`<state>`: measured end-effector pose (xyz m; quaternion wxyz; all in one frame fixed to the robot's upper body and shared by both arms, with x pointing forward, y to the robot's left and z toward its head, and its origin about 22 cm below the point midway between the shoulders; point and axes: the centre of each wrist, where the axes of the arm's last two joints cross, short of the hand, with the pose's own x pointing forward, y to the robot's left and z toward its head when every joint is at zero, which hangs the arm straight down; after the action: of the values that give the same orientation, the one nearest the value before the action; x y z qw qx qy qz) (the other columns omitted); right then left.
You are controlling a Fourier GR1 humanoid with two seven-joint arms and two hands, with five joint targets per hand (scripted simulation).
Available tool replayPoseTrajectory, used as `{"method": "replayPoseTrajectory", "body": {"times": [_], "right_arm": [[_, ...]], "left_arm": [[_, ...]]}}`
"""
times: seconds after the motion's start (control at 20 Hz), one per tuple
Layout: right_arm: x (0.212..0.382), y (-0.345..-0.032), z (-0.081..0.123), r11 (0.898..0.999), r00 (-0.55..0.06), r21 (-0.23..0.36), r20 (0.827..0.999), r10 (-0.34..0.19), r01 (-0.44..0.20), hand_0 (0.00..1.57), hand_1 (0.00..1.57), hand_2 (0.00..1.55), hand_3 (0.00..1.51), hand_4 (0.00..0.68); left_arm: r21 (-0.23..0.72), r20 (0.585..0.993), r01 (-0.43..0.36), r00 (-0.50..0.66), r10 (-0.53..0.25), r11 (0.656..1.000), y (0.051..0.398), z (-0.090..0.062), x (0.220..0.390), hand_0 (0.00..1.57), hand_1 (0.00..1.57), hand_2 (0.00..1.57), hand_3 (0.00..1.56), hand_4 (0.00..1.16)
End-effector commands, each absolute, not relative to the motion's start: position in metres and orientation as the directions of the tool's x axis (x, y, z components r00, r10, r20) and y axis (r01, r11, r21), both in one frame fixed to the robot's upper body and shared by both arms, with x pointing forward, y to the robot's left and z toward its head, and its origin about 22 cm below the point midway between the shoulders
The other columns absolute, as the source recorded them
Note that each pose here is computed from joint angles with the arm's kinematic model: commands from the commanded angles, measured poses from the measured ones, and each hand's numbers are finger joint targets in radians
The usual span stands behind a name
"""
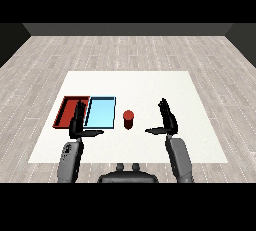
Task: Pick the red can and put it in the red box
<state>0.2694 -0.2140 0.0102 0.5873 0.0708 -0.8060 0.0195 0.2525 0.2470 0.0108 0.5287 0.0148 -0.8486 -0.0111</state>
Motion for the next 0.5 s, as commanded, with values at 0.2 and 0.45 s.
{"method": "replayPoseTrajectory", "body": {"times": [0.2, 0.45], "right_arm": [[0.286, -0.197, -0.018, 0.976, -0.252, 0.132, 0.952, -0.173, -0.172, 0.0, 0.0, 0.0, 0.0, 0.0], [0.291, -0.184, -0.027, 0.973, -0.21, 0.151, 0.96, -0.187, -0.176, 0.0, 0.0, 0.0, 0.0, 0.0]], "left_arm": [[-0.007, 0.903, -0.003, -0.43, 0.005, 1.0, 0.249, 0.001, 0.252, 0.0, 0.0, 0.0, 0.0, 0.0], [-0.01, 0.903, -0.024, -0.429, -0.001, 1.0, 0.247, 0.003, 0.248, 0.0, 0.0, 0.0, 0.0, 0.0]]}}
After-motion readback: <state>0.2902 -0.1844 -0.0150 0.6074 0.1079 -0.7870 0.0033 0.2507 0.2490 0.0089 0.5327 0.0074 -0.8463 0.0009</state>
